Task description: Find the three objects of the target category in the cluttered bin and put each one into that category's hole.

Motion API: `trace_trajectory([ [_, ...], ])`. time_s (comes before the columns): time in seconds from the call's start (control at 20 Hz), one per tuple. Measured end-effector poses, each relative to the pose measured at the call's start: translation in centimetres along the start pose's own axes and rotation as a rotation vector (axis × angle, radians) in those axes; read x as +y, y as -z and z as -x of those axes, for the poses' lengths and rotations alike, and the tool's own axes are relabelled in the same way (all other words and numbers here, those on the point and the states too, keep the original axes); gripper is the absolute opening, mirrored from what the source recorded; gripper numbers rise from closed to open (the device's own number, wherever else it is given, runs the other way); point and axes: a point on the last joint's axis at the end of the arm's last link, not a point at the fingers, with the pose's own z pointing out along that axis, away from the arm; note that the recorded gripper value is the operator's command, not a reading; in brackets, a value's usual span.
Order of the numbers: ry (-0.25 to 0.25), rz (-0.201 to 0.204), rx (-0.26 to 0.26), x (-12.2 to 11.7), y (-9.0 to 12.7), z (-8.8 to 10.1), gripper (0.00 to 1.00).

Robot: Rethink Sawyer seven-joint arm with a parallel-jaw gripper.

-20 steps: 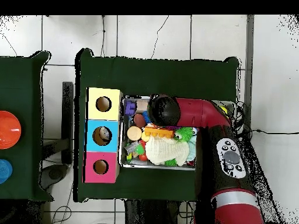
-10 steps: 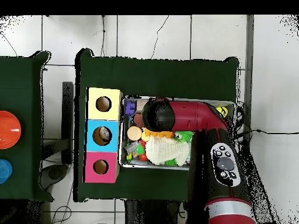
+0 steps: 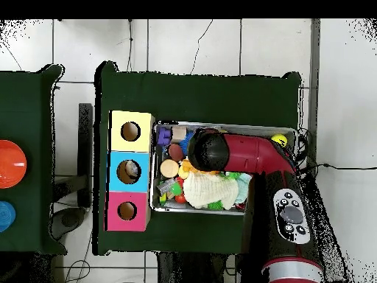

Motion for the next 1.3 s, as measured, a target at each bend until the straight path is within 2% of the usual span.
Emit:
trace_trajectory([
  [0.7, -0.106, -0.007, 0.018, -1.9, -0.9, -0.7, 1.0],
  [1.3, -0.128, -0.022, 0.023, -0.4, -0.3, -0.9, 1.0],
])
